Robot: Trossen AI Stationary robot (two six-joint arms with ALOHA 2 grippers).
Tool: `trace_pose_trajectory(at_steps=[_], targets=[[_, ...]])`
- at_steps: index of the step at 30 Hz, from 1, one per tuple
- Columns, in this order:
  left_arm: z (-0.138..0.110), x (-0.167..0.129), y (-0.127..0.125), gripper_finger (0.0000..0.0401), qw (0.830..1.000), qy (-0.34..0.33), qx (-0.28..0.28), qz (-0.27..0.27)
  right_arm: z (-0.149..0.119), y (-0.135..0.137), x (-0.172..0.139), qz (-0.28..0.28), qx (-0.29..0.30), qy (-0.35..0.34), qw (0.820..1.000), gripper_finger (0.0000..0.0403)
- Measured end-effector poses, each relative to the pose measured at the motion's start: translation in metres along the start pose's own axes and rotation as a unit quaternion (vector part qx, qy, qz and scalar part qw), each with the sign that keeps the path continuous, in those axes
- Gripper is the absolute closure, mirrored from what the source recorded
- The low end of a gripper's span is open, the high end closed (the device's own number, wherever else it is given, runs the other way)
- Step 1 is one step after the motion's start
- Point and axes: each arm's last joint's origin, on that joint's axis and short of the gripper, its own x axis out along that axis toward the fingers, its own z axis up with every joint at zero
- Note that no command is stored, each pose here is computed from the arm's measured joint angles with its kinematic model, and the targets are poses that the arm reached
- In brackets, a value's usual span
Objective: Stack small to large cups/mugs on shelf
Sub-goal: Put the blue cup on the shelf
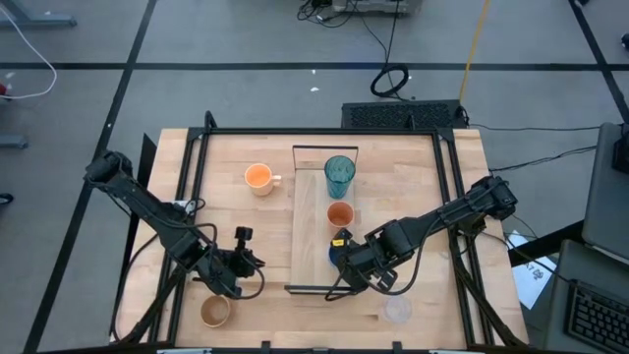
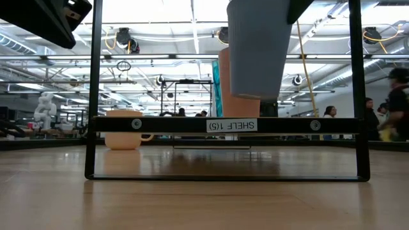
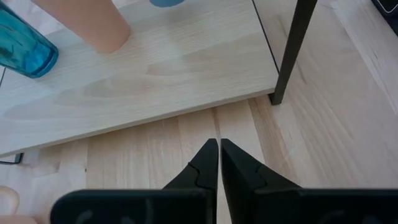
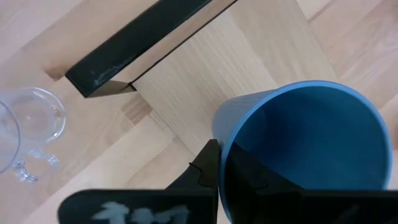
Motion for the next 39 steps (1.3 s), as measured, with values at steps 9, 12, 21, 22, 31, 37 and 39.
trace_pose_trajectory(at_steps=[9, 12, 21, 22, 31, 37, 39], targets=[[0.0, 0.0, 0.0, 0.038, 1.0, 0.0, 0.0, 0.0, 0.002, -0.001, 0.004, -0.003, -0.009, -0.005, 1.0, 0.0392], [0.0, 0.0, 0.0, 0.038, 1.0, 0.0, 0.0, 0.0, 0.001, 0.0, 0.012, -0.001, -0.016, -0.002, 1.0, 0.0391], [0.0, 0.0, 0.0, 0.038, 1.0, 0.0, 0.0, 0.0, -0.003, 0.003, 0.026, 0.001, -0.03, 0.002, 1.0, 0.039], [0.0, 0.0, 0.0, 0.038, 1.0, 0.0, 0.0, 0.0, -0.003, 0.003, 0.026, 0.002, -0.031, 0.003, 0.999, 0.039], [0.0, 0.0, 0.0, 0.038, 1.0, 0.0, 0.001, 0.0, -0.004, 0.003, 0.027, 0.002, -0.035, 0.004, 0.999, 0.0389], [0.0, 0.0, 0.0, 0.038, 1.0, 0.0, 0.002, 0.0, -0.004, 0.003, 0.027, 0.002, -0.035, 0.003, 0.999, 0.0375], [0.0, 0.0, 0.0, 0.038, 1.0, 0.0, 0.002, 0.0, -0.003, 0.003, 0.027, 0.0, -0.035, 0.0, 0.999, 0.0357]])
